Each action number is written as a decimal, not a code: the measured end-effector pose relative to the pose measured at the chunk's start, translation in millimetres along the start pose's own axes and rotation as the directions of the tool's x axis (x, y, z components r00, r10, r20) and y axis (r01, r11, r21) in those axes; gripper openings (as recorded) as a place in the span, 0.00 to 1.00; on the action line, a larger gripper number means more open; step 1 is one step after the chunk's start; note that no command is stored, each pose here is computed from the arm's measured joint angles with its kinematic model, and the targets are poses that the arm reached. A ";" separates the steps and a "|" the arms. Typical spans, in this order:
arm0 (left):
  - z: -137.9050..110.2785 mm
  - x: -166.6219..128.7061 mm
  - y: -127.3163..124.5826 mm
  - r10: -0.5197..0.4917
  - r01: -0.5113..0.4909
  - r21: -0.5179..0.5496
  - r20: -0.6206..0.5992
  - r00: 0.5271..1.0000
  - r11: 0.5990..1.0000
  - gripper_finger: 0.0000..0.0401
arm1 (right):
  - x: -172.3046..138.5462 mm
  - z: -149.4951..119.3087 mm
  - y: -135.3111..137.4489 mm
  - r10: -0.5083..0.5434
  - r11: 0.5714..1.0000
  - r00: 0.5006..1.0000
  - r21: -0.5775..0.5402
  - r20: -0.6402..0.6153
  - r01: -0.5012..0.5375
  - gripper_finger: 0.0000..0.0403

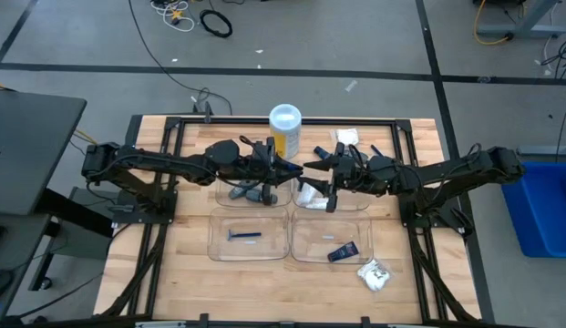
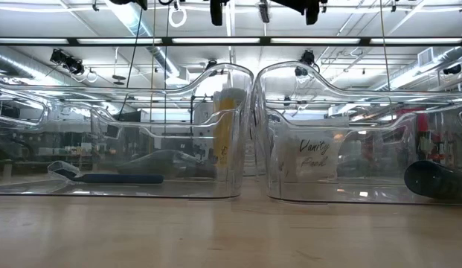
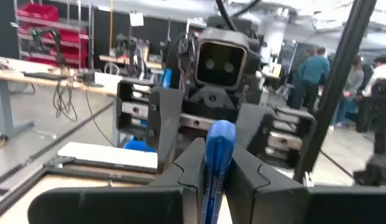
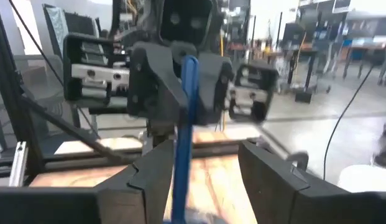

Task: Pick & Place Travel size toiletries
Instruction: Put the bottom blue shaver into the bottom left transparent bin

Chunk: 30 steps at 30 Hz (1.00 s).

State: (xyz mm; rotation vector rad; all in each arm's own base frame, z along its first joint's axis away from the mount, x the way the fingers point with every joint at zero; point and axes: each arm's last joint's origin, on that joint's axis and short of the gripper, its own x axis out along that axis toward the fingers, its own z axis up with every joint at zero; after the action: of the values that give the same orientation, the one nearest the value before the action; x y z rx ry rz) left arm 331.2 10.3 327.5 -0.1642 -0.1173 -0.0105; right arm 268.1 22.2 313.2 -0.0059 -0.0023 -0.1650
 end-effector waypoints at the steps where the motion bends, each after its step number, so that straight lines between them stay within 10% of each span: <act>1: 0.8 -1.0 -0.3 -0.003 0.003 0.001 -0.004 1.000 1.000 0.11 | -1.6 -0.1 -0.2 0.005 1.000 1.000 0.008 -0.012 -0.005 0.46; 30: -16.2 -19.5 -3.5 -0.117 0.105 -0.053 -0.348 0.930 0.993 0.09 | -11.1 -4.5 3.6 0.210 0.978 0.971 0.027 -0.118 -0.208 0.05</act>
State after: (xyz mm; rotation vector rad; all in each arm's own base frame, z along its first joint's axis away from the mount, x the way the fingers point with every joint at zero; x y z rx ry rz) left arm 313.7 4.2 309.9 -0.1867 0.2314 -0.1541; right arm 257.7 27.5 308.6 0.0185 0.1172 0.0459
